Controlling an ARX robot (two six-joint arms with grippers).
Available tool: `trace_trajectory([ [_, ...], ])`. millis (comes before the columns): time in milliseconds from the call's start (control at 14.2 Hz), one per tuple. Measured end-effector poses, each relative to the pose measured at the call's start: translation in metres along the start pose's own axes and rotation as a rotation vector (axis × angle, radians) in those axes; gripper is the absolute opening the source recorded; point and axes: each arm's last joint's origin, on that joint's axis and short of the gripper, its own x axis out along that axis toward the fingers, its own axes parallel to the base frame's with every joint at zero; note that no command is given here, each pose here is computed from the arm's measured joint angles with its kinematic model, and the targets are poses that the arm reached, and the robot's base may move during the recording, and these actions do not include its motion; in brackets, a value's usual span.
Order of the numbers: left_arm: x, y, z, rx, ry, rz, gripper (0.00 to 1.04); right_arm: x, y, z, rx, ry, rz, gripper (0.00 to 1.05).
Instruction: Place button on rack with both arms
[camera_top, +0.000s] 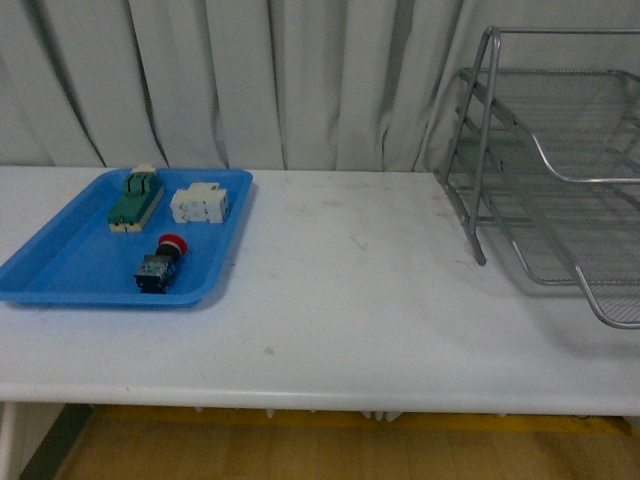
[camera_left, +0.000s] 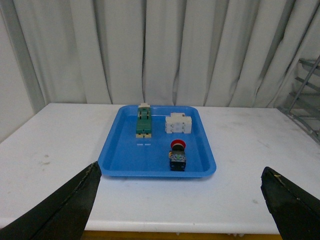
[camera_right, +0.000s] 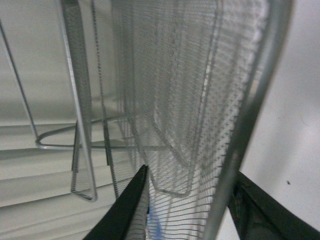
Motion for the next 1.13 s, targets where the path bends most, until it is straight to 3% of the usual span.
trace_trajectory([
  [211,0.0,0.0,0.0,0.0,0.0,0.0,0.98,-0.013,0.022,-0.002,0.0,0.014,0.062,0.91],
  [281,0.0,0.0,0.0,0.0,0.0,0.0,0.98,-0.023,0.031,-0.005,-0.003,0.021,0.084,1.0],
  [633,0.0,0.0,0.0,0.0,0.0,0.0,0.98,-0.076,0.055,-0.005,0.003,0.051,0.188,0.98],
  [844,0.0,0.0,0.0,0.0,0.0,0.0,0.98,-0.112,0.094,0.008,-0.094,0.009,0.362,0.98],
  [915,0.0,0.0,0.0,0.0,0.0,0.0,0.98,-0.119,0.108,0.006,-0.165,-0.04,0.304,0.91],
  [985,0.0,0.0,0.0,0.0,0.0,-0.001,0.98,-0.133,0.124,-0.008,-0.39,-0.103,0.263,0.78],
  [1126,0.0,0.0,0.0,0.0,0.0,0.0,0.98,-0.175,0.142,-0.058,-1.079,-0.175,0.207,0.45],
])
